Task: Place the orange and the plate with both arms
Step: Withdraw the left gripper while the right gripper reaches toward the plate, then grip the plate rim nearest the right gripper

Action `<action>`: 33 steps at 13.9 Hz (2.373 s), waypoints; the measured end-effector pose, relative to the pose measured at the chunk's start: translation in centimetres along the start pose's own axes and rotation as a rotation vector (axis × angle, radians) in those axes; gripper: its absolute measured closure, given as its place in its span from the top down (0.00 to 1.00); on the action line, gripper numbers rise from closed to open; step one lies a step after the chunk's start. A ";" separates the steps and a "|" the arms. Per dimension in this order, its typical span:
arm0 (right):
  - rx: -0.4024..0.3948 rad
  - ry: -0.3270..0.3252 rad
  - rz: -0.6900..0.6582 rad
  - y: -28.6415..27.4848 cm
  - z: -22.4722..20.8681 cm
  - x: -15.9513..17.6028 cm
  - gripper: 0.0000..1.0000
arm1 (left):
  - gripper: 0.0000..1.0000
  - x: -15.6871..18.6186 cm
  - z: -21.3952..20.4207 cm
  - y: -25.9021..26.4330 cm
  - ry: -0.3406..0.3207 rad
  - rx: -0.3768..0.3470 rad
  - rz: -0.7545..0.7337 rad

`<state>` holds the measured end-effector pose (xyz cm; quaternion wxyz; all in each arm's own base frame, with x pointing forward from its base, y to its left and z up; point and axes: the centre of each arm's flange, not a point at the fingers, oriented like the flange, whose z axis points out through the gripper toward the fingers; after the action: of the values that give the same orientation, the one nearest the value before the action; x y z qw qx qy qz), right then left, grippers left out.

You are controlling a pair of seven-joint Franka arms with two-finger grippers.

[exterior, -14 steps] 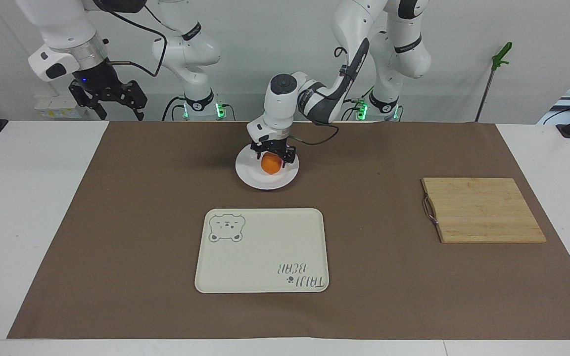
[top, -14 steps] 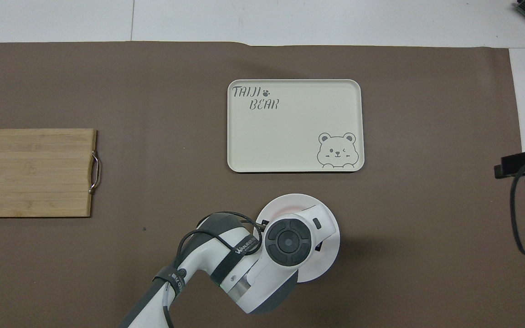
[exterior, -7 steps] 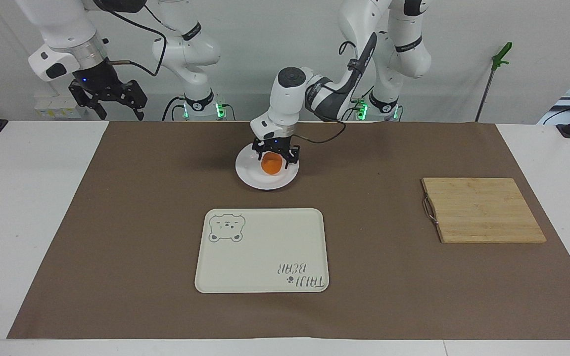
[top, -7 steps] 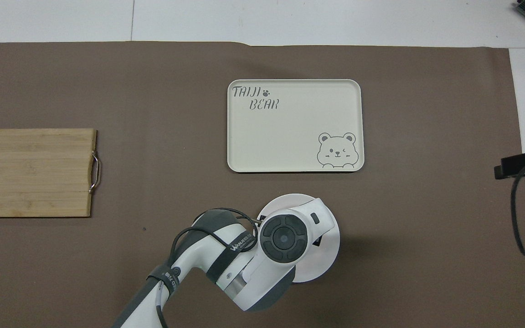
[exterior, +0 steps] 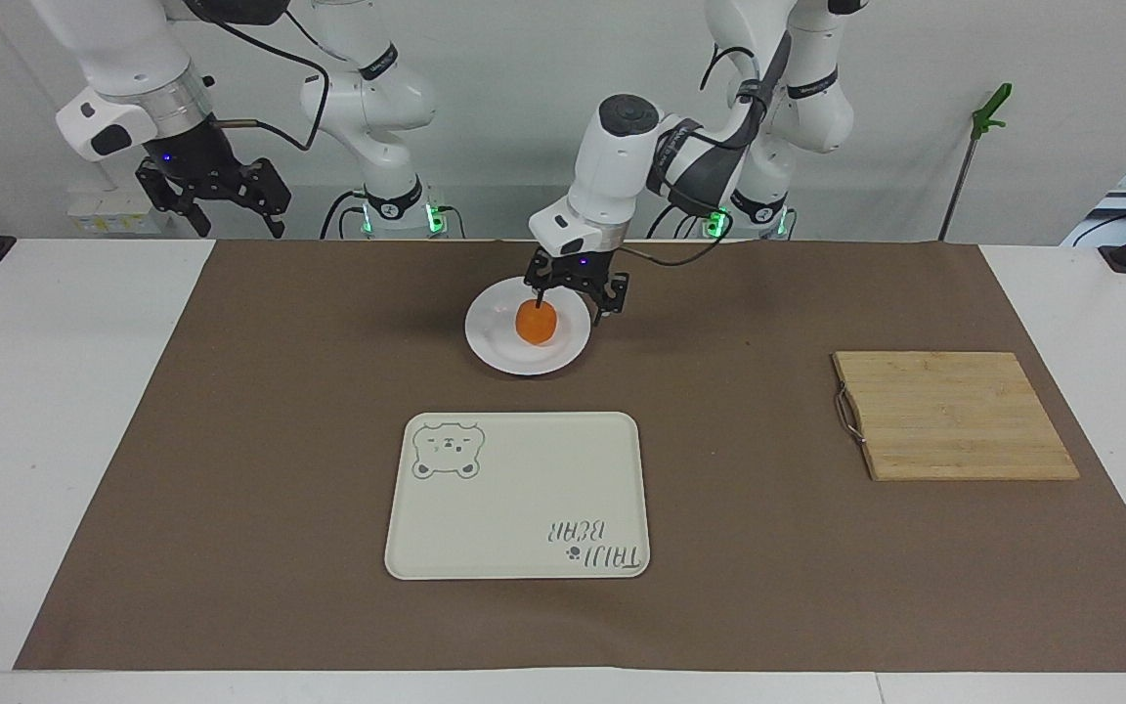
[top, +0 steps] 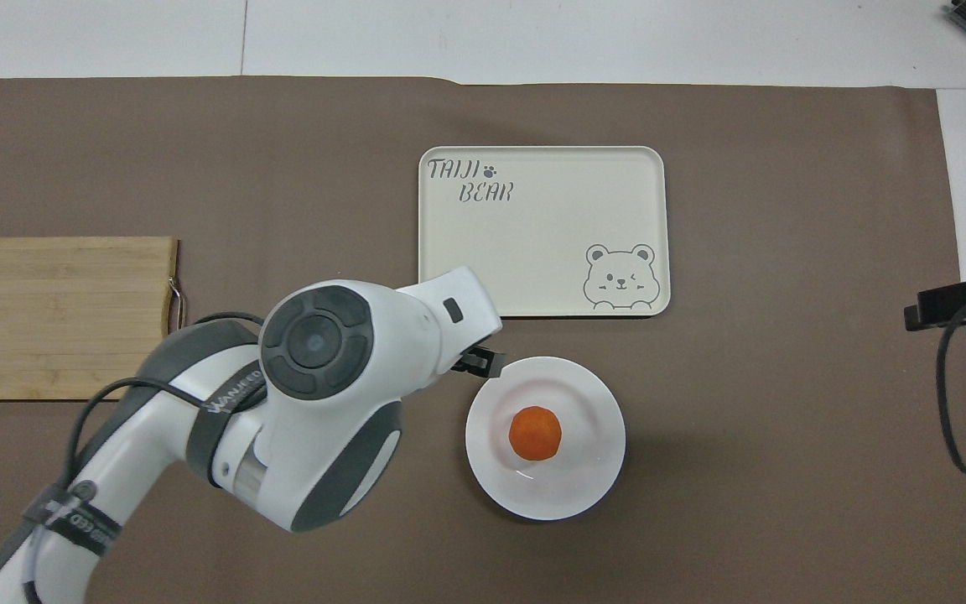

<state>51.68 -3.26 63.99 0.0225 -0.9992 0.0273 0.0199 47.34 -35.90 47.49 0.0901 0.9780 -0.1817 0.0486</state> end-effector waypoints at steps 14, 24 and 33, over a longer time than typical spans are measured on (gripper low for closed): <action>0.371 -0.036 -0.139 -5.9 12.8 1.4 1.00 | 1.00 1.0 -19.5 -22.5 -0.006 0.123 -0.016; 0.555 -0.114 -0.068 -8.3 29.9 -0.6 1.00 | 1.00 -1.5 -22.9 -28.2 -0.136 0.142 -0.088; 0.654 -0.152 -0.030 -13.4 36.0 -3.5 1.00 | 1.00 -0.9 -22.0 -29.1 -0.156 0.134 -0.100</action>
<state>47.57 11.94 28.77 0.3442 -0.9350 0.0159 0.0840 55.68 -4.59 64.29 0.0125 0.9905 -0.1355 -0.0200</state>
